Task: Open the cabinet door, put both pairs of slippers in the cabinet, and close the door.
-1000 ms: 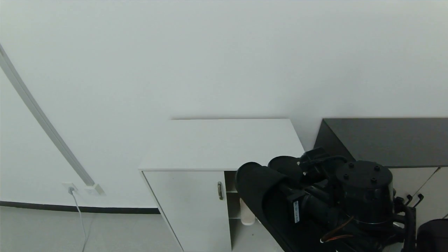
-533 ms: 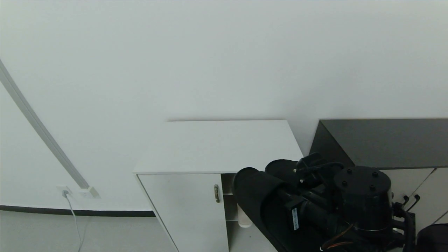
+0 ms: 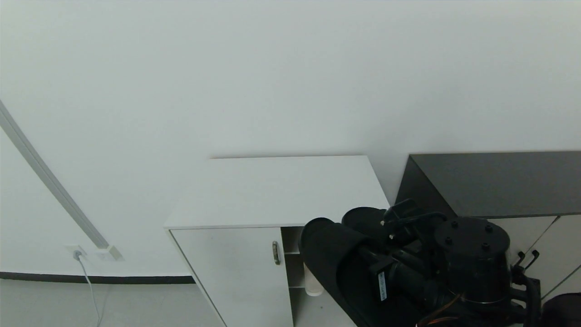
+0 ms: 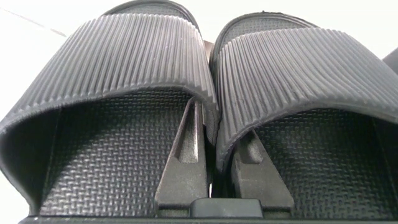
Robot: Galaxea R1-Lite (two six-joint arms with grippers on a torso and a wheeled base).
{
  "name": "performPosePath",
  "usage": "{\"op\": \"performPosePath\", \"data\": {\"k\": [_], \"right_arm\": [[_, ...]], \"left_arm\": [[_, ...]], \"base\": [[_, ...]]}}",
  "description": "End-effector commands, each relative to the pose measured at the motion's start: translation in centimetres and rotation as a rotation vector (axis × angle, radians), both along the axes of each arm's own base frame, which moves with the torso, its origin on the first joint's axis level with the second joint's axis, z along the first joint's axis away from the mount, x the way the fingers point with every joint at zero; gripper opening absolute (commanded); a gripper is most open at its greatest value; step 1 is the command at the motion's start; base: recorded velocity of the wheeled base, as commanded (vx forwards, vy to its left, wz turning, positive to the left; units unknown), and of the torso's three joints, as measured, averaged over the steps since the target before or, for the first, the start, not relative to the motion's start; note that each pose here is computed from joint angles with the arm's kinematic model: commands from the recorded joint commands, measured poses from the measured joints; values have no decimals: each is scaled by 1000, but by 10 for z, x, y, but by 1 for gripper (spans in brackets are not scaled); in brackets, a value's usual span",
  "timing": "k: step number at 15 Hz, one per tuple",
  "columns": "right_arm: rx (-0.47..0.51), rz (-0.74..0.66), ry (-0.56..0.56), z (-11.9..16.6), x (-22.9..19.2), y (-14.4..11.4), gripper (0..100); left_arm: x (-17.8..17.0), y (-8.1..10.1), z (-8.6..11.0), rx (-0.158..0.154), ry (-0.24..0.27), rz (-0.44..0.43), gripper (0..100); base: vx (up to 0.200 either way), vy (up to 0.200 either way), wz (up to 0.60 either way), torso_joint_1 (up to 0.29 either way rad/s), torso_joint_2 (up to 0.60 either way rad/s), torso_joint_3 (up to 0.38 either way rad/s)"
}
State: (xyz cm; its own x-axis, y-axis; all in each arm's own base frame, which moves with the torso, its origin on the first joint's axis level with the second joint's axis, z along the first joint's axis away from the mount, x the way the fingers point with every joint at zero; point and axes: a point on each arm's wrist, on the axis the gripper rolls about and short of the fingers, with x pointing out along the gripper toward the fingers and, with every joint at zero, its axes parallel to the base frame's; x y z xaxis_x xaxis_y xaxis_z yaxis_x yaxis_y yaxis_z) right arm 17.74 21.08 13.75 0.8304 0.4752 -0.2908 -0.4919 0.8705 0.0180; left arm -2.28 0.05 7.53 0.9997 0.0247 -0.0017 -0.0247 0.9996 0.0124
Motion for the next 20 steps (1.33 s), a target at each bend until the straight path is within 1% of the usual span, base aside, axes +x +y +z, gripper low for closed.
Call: {"op": "performPosePath", "data": {"k": [1, 6, 20], "right_arm": [[-2, 6, 2, -1, -2, 1, 0], [-6, 20, 6, -2, -5, 2, 0], [-14, 38, 8, -5, -11, 3, 0]], "left_arm": [[0, 0, 0, 0, 0, 1, 0], [0, 0, 0, -2, 0, 3, 0], [0, 0, 0, -2, 0, 3, 0]], "base": [[0, 0, 0, 0, 0, 0], [0, 0, 0, 0, 0, 0], [0, 0, 0, -153, 351, 192]]}}
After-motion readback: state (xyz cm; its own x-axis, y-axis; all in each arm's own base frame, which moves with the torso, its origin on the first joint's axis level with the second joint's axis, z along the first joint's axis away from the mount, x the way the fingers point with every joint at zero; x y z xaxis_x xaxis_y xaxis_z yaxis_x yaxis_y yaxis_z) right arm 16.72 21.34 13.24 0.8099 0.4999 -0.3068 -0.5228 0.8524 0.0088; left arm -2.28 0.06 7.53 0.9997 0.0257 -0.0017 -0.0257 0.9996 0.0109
